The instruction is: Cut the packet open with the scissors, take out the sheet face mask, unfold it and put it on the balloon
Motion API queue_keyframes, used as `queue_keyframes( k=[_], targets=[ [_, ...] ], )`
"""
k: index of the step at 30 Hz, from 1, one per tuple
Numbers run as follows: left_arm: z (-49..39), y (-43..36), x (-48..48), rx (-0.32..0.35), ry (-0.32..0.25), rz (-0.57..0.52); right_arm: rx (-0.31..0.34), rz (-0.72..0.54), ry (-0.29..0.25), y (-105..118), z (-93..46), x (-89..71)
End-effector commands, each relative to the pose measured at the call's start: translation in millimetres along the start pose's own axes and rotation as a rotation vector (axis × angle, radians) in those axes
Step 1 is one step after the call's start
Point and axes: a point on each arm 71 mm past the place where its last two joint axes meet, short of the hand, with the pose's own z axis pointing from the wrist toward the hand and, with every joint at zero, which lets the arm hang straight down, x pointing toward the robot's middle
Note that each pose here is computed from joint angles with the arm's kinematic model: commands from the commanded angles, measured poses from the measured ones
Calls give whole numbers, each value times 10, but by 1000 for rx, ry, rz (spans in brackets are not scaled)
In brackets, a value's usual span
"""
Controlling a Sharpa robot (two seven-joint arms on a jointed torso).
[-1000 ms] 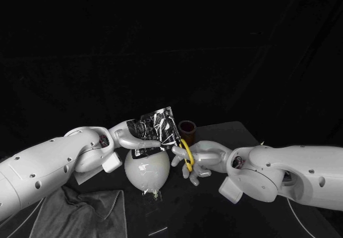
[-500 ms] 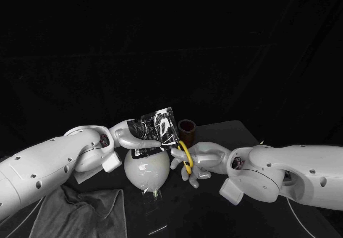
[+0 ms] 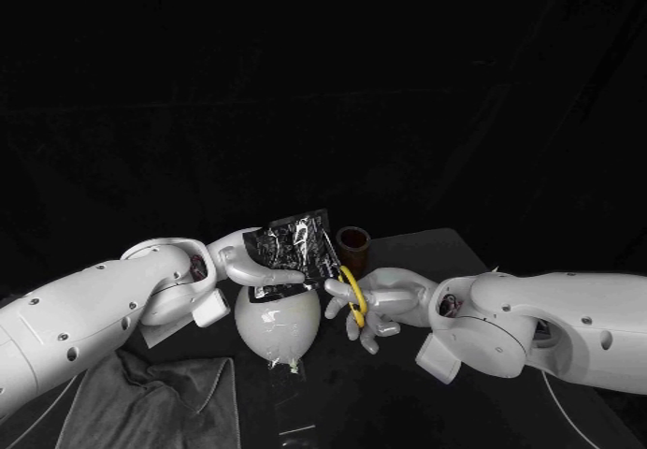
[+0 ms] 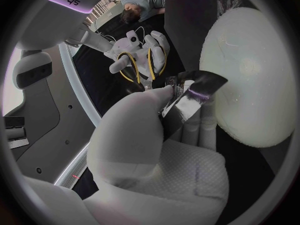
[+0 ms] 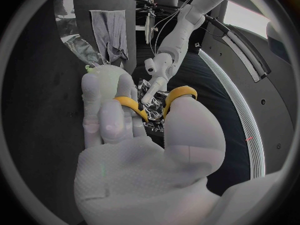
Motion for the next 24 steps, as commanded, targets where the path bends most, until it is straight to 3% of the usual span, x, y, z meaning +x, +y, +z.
queue_keyframes(
  k=[1,24],
  targets=[
    [6,-19,44,7,31,53,-5,-13,22,3,18,-15],
    [-5,-49,92,15,53,88,-25,-18,29,49,41,-44]
  ],
)
